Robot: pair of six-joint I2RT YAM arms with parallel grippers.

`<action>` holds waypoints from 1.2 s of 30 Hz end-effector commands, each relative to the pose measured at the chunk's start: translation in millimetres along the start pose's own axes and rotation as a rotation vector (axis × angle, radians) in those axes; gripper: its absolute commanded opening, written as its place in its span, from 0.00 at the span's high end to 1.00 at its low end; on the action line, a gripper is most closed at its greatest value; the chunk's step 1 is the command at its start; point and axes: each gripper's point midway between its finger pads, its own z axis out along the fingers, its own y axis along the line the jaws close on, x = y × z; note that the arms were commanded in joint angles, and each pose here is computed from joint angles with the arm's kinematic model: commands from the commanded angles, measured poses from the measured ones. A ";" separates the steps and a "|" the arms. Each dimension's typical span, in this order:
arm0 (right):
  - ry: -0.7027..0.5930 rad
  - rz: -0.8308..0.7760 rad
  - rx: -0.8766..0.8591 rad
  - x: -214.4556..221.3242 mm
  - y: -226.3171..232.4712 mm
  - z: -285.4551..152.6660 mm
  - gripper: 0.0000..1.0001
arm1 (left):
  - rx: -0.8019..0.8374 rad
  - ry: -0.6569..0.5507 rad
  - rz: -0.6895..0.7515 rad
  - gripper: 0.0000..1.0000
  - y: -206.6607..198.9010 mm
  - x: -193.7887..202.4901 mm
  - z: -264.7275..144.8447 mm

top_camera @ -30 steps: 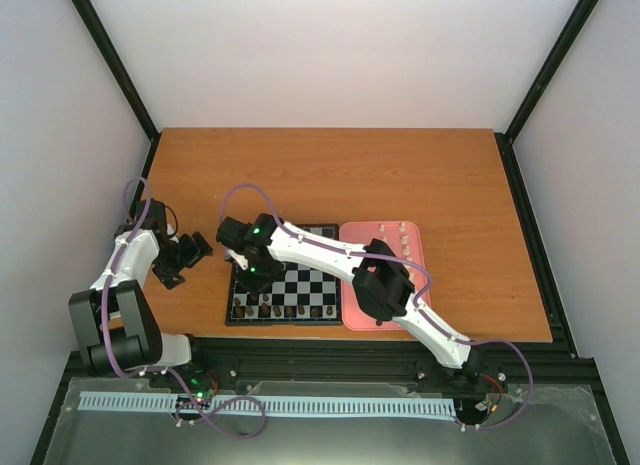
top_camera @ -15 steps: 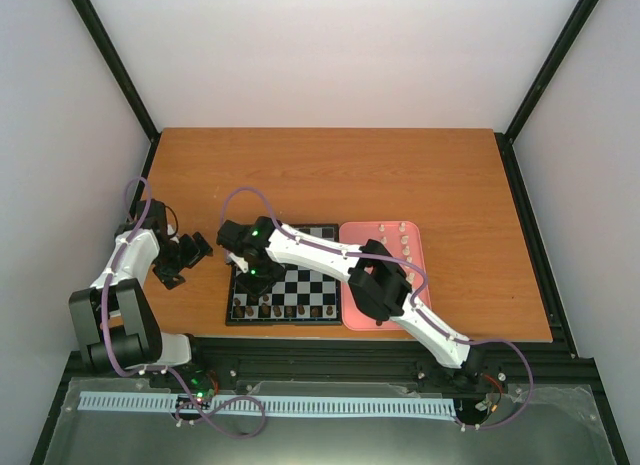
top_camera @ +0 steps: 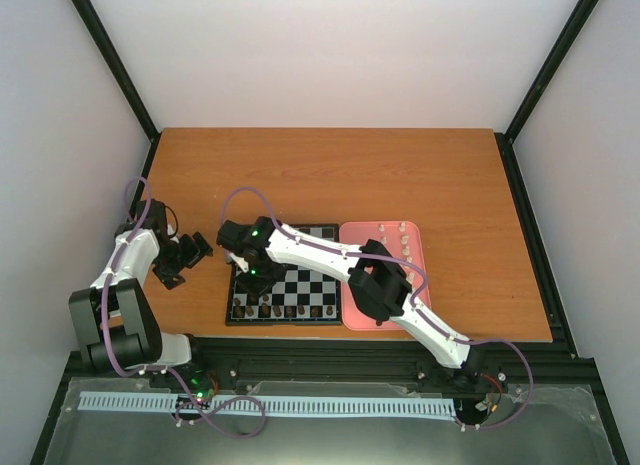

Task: Set up the chess pieces on the board
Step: Adjust the chess piece on the chessboard, then pick up the chess piece from the storage box.

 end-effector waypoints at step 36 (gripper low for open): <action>-0.024 0.524 0.363 142.5 -233.1 -79.0 0.55 | -0.006 -0.040 0.029 0.00 -5.5 -9.1 -9.4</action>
